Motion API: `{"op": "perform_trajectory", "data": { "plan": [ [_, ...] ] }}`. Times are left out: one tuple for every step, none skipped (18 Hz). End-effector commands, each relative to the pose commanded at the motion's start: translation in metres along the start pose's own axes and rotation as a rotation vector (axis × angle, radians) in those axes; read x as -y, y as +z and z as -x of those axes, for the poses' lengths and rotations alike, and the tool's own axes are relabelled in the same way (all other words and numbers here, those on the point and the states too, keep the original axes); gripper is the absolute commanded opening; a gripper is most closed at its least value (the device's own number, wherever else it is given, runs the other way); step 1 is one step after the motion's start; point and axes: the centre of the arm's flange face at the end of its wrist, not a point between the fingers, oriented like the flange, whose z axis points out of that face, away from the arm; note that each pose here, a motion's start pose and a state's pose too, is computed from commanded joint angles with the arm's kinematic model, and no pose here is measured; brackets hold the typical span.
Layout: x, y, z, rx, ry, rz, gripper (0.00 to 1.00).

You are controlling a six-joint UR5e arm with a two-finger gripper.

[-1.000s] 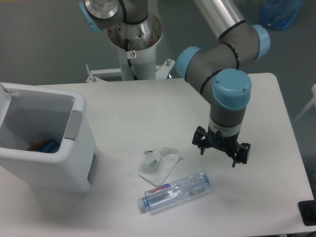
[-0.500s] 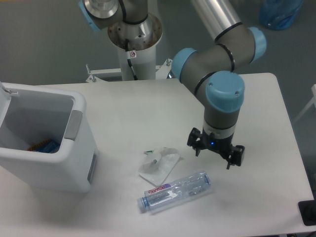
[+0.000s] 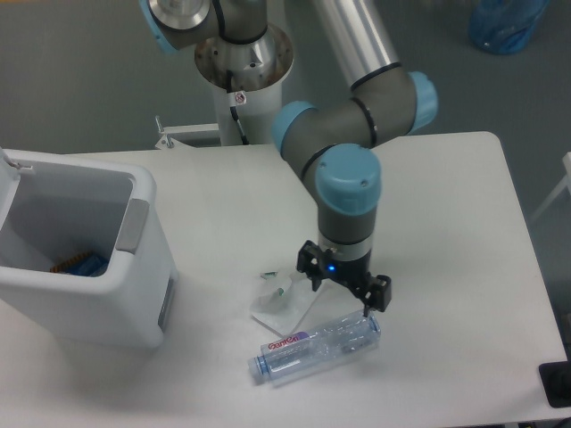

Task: Place the trash in the trash can
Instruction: 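Move the gripper over the crumpled white tissue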

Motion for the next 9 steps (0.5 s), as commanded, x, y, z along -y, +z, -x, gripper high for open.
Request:
{"op": "perform_trajectory", "data": {
  "plan": [
    [0.003, 0.003, -0.007, -0.007, -0.010, 0.004, 1.00],
    [0.006, 0.004, -0.012, -0.012, -0.028, 0.005, 1.00],
    [0.008, 0.009, -0.020, -0.024, -0.038, 0.013, 1.00],
    [0.007, 0.015, -0.027, -0.035, -0.039, 0.021, 1.00],
    [0.005, 0.019, -0.031, -0.043, -0.039, 0.026, 1.00],
    [0.005, 0.017, -0.032, -0.042, -0.034, 0.025, 1.00],
    [0.005, 0.016, -0.033, -0.042, -0.036, 0.025, 1.00],
    [0.002, 0.021, -0.037, -0.053, -0.035, 0.033, 1.00],
    [-0.001, 0.026, -0.041, -0.060, -0.030, 0.039, 1.00]
  ]
}}
